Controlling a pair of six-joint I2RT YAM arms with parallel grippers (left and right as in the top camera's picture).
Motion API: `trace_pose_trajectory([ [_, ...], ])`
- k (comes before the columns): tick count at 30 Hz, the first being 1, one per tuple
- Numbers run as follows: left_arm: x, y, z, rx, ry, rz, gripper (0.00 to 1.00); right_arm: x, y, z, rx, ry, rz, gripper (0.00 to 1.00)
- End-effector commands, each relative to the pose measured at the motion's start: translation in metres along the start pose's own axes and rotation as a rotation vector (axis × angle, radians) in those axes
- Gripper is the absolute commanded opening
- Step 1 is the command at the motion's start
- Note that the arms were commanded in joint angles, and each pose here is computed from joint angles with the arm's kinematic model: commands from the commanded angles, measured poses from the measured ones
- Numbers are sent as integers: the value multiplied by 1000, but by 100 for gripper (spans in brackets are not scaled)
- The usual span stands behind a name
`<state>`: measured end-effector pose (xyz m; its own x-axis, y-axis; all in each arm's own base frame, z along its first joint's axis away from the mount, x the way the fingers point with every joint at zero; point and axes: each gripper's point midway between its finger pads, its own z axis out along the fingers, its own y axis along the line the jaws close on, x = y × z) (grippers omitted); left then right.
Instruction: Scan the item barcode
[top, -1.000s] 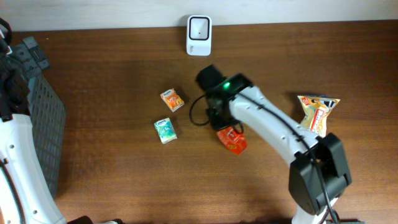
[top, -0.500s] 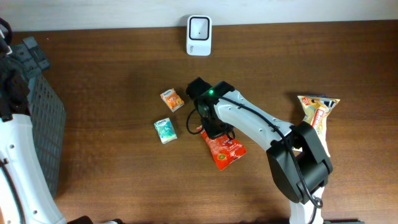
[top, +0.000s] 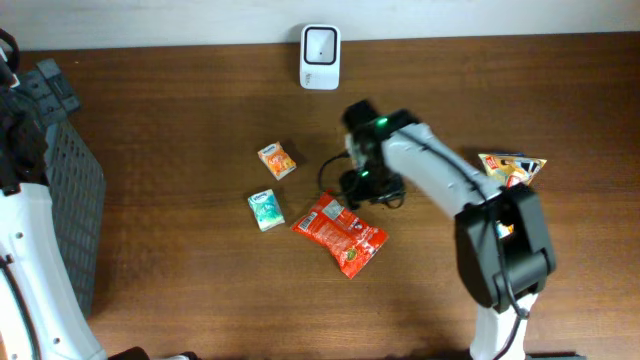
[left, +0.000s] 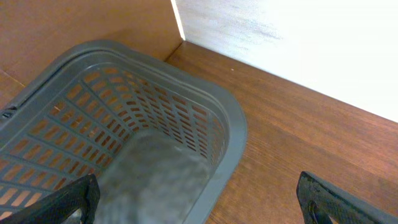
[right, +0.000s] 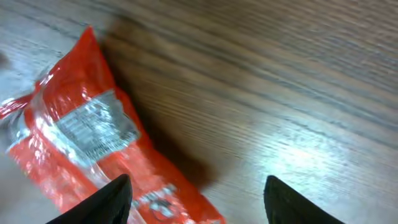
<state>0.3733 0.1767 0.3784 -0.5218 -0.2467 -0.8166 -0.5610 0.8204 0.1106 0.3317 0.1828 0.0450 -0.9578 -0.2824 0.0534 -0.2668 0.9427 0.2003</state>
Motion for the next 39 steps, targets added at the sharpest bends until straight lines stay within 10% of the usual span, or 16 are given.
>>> trace_pose_trajectory([
  [1,-1,2,0,-5,-2,7,99,6,17,-8,-317,17,-151,81],
  [20,-1,2,0,-5,-2,7,99,33,50,75,-211,182,-686,90],
  [28,-1,2,0,-5,-2,7,99,30,47,109,98,237,-665,42],
  [39,-1,2,0,-5,-2,7,99,-1,54,65,-217,149,-487,25],
])
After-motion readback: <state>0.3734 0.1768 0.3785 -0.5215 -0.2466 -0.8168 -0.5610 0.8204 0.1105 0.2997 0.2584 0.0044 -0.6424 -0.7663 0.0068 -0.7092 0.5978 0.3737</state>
